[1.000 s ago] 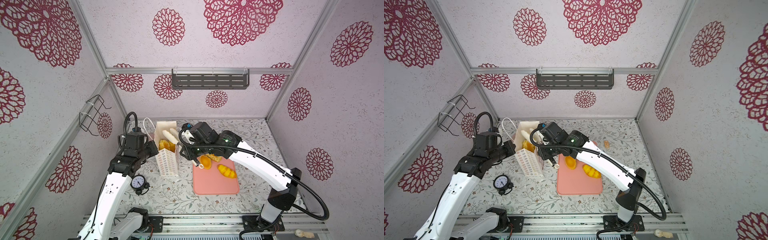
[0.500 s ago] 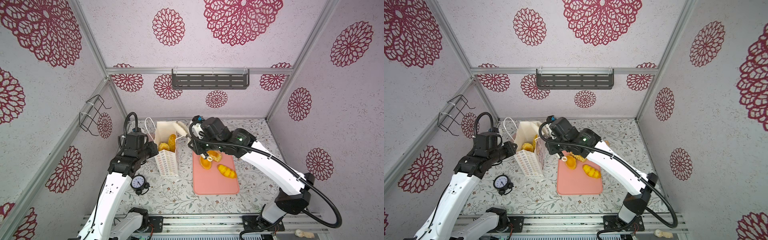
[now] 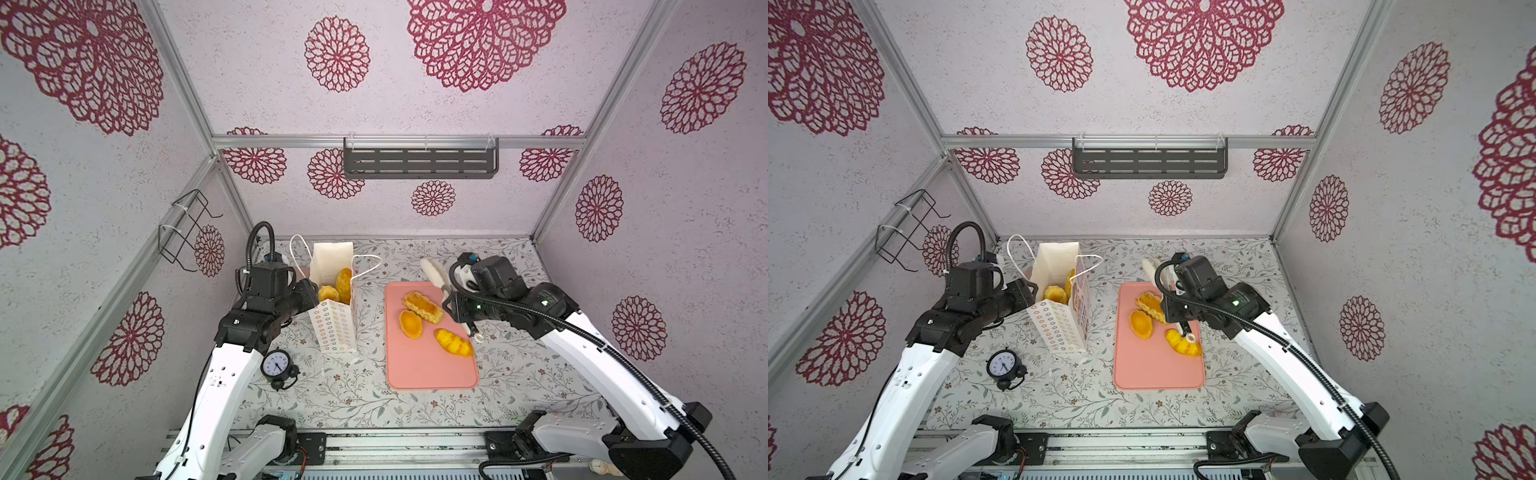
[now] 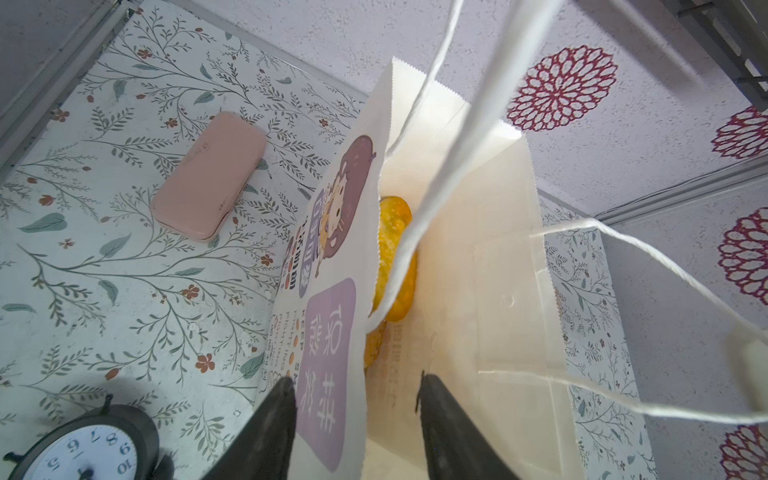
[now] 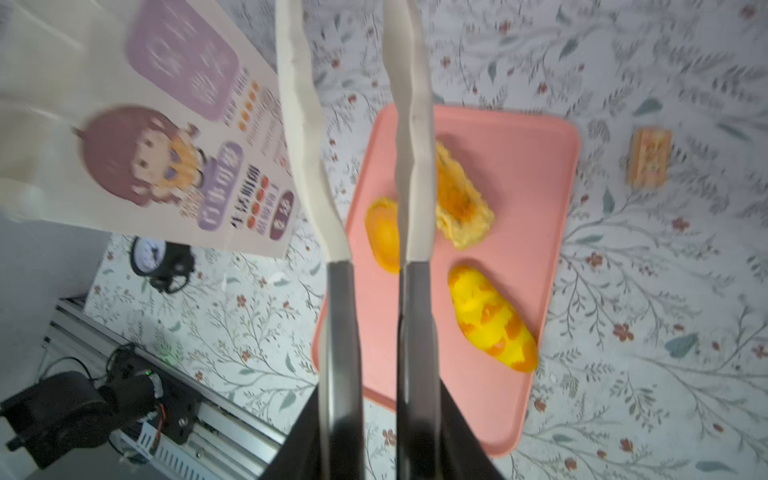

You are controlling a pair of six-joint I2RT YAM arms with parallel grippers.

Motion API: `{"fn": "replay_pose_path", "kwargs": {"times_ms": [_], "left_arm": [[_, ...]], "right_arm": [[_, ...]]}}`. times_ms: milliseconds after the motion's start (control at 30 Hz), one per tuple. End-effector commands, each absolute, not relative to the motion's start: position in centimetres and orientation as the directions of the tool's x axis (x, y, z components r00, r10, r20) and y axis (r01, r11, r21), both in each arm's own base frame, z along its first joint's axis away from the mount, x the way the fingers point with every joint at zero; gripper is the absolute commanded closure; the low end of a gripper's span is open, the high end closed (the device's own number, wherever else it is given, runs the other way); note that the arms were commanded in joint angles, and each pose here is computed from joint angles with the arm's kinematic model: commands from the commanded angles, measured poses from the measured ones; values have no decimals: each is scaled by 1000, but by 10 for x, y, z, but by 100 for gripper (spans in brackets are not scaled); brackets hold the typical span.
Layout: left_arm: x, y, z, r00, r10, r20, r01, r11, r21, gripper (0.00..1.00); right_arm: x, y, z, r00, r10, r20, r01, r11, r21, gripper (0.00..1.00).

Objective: Place the fake bread into the paper bag
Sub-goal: 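Open the right gripper to drop the bun and withdraw it, then lower the right gripper onto the round orange tart and close it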

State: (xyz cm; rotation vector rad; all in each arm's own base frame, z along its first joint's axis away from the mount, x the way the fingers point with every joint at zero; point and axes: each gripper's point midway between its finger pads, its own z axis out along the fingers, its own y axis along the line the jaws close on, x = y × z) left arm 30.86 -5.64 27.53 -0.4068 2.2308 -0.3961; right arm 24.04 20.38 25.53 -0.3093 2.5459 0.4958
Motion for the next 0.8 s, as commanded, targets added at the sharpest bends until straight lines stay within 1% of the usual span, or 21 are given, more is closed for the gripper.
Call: {"fn": "replay_pose_path", "kwargs": {"times_ms": [0,167,267,500,767], "left_arm": [[314,-55,286,-592,-417,-690,-150,898,-414,48],[314,-55,285,-596,-417,-686,-150,898,-414,48],[313,-55,284,-593,-419,-688,-151,897,-416,48],[310,-54,283,-587,-425,-689,-156,895,-419,48],[309,-53,280,-592,-424,-685,-161,895,-416,48]], "right_arm": [[223,204,236,-874,-136,-466,-314,891,330,65],[199,206,191,-923,-194,-331,-313,880,357,63],[189,209,173,-934,-227,-275,-321,872,370,62],[180,209,146,-940,-273,-205,-331,875,352,56],[183,214,130,-939,-295,-177,-339,883,325,51]]}}
